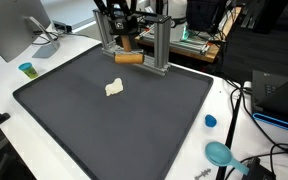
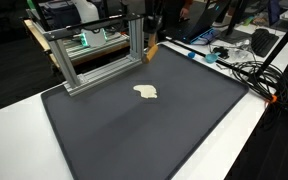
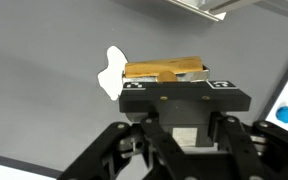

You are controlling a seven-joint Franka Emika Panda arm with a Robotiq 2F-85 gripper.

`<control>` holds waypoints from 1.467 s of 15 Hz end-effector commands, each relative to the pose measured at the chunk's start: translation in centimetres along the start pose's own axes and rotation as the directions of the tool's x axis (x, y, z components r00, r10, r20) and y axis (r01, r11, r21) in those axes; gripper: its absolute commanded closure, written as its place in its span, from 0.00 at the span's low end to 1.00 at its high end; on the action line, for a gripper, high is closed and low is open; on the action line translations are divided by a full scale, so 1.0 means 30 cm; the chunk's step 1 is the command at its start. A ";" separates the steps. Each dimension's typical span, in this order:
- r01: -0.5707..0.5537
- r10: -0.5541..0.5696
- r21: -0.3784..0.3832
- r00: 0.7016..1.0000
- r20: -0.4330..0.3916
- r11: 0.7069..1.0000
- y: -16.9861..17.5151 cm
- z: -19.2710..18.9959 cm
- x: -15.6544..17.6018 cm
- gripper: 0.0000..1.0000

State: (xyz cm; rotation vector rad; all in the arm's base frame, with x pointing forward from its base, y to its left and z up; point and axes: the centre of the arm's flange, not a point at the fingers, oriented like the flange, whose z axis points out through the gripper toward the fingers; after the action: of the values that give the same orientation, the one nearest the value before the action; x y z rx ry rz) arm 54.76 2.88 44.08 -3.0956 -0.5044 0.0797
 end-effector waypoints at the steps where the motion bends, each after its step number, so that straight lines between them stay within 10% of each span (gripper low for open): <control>1: -0.132 0.125 -0.041 0.983 -0.137 0.990 -0.106 -0.008 -0.274 0.78; 2: -0.070 0.069 -0.015 0.996 -0.058 0.997 -0.034 -0.026 -0.081 0.53; 3: -0.091 0.089 -0.022 0.992 -0.086 0.996 -0.050 -0.031 -0.118 0.53; 4: -0.102 0.099 -0.025 0.990 -0.099 0.994 -0.062 -0.032 -0.147 0.78; 22: -0.432 0.425 -0.002 0.888 -0.176 0.902 -0.152 -0.037 -0.609 0.78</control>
State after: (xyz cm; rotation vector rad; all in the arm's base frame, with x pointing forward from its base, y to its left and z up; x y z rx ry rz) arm 38.17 1.48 46.47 -3.1330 0.1150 -0.1837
